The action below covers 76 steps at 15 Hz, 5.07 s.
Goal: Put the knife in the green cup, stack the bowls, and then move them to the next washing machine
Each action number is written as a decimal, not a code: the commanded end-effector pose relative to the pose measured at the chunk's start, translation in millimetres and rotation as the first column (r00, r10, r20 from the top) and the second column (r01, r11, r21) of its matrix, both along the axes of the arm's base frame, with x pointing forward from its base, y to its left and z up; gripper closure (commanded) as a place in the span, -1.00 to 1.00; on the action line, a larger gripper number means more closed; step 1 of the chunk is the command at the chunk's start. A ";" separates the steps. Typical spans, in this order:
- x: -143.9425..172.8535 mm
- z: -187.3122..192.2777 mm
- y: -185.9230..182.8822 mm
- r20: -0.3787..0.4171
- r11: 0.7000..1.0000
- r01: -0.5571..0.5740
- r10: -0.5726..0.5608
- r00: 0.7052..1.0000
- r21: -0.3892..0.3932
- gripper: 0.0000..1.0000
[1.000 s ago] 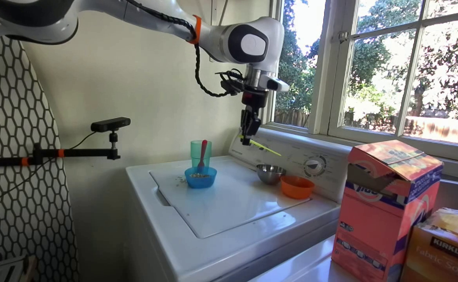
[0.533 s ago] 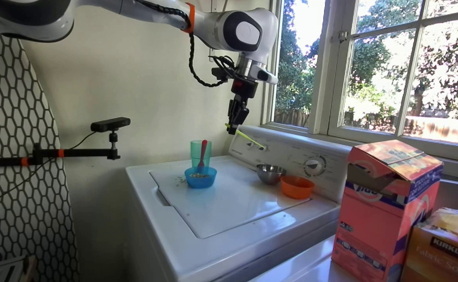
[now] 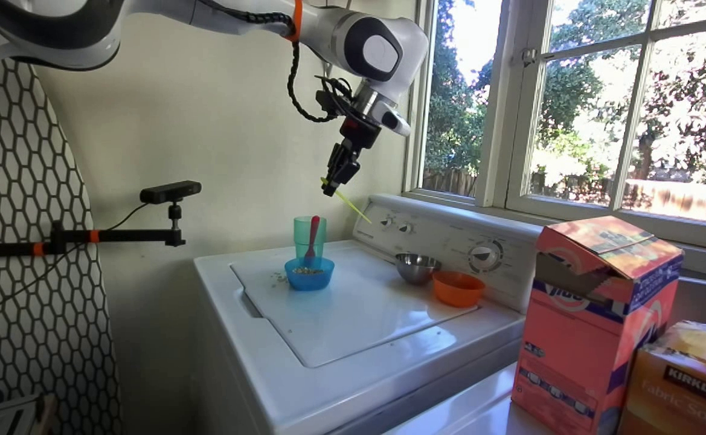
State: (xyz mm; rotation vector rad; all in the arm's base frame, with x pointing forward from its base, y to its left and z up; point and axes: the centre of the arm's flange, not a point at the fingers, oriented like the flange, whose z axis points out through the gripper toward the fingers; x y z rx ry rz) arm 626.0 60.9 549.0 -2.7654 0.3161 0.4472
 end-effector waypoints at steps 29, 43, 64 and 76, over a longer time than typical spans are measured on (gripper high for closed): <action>1.5 -93.7 96.9 -0.317 0.931 0.011 0.113 0.942 0.365 0.87; 19.8 -66.9 85.9 -0.147 0.940 0.060 -0.011 0.989 0.336 -0.98; 86.8 -72.9 24.7 0.124 0.995 0.090 -0.095 0.988 0.041 -1.00; 155.6 -139.8 -49.0 0.303 0.863 0.504 -0.474 0.827 -0.026 -1.00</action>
